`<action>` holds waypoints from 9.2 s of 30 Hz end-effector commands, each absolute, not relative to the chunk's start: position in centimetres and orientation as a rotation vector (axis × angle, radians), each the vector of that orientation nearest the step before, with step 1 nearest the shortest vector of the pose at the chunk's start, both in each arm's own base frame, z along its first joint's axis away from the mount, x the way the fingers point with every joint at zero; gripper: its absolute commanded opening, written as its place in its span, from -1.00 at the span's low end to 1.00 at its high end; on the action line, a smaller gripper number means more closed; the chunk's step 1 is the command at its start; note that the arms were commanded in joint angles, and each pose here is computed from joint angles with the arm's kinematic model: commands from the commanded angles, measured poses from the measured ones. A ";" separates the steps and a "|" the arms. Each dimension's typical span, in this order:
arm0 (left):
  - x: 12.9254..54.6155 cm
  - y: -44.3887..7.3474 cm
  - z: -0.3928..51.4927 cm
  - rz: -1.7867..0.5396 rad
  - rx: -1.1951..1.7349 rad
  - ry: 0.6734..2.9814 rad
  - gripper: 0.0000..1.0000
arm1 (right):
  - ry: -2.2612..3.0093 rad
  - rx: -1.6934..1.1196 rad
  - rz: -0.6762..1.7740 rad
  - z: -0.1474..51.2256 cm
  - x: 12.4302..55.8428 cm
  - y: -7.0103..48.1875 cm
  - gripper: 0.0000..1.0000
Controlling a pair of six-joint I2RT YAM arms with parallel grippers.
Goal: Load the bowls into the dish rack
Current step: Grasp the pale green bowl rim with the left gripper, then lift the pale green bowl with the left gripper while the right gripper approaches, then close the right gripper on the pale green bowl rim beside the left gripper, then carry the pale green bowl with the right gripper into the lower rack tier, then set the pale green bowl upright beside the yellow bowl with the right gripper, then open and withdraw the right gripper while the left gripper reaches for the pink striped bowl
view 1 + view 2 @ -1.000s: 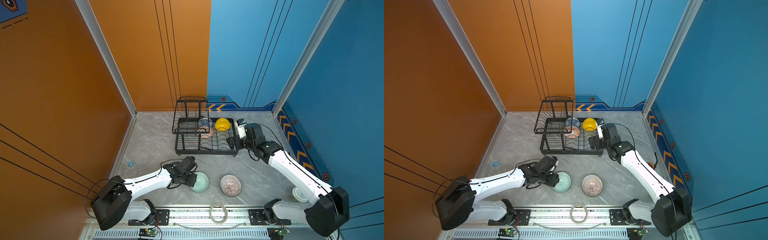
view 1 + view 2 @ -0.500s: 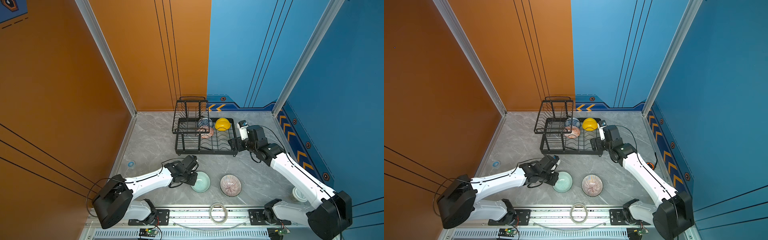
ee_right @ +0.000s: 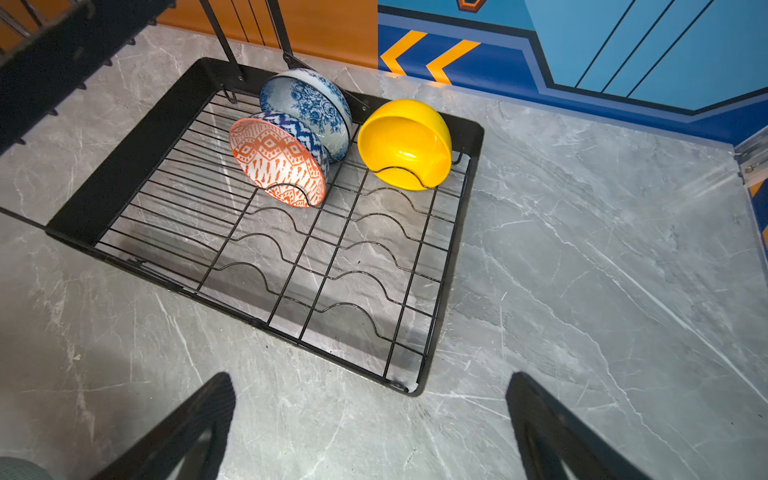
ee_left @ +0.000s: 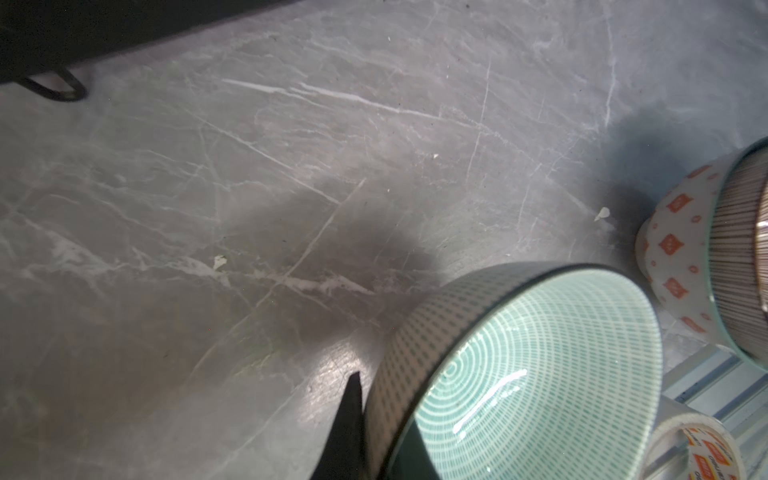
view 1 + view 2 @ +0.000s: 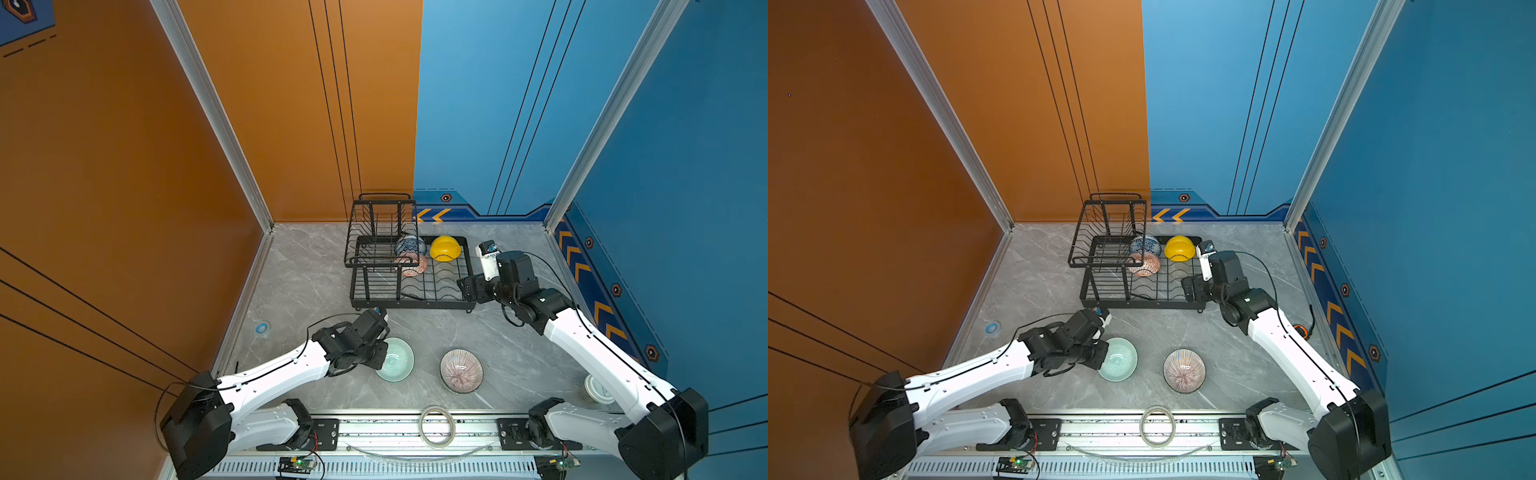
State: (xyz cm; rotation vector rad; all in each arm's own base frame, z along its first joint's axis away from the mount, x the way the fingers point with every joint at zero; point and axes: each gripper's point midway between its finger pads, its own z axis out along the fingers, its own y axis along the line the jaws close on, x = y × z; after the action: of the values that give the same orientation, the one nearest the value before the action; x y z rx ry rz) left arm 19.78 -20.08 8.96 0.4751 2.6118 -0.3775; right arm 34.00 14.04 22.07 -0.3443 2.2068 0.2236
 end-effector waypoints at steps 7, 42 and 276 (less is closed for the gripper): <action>24.6 -20.3 18.7 -0.349 0.390 2.257 -1.00 | 2.131 -0.345 0.458 25.7 32.6 16.3 1.00; 29.3 -24.0 29.6 -0.481 0.223 1.819 -1.00 | 2.022 -0.384 0.748 26.5 29.4 30.2 0.76; 19.4 -32.6 15.4 -0.596 0.577 2.555 0.96 | 2.385 -0.137 0.326 18.6 33.3 12.9 1.00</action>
State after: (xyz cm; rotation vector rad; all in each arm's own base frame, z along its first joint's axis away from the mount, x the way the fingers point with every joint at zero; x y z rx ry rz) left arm 18.76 -32.21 14.82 0.6302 2.5413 -0.6472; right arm 33.11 11.76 17.59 -0.1414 2.3718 0.2288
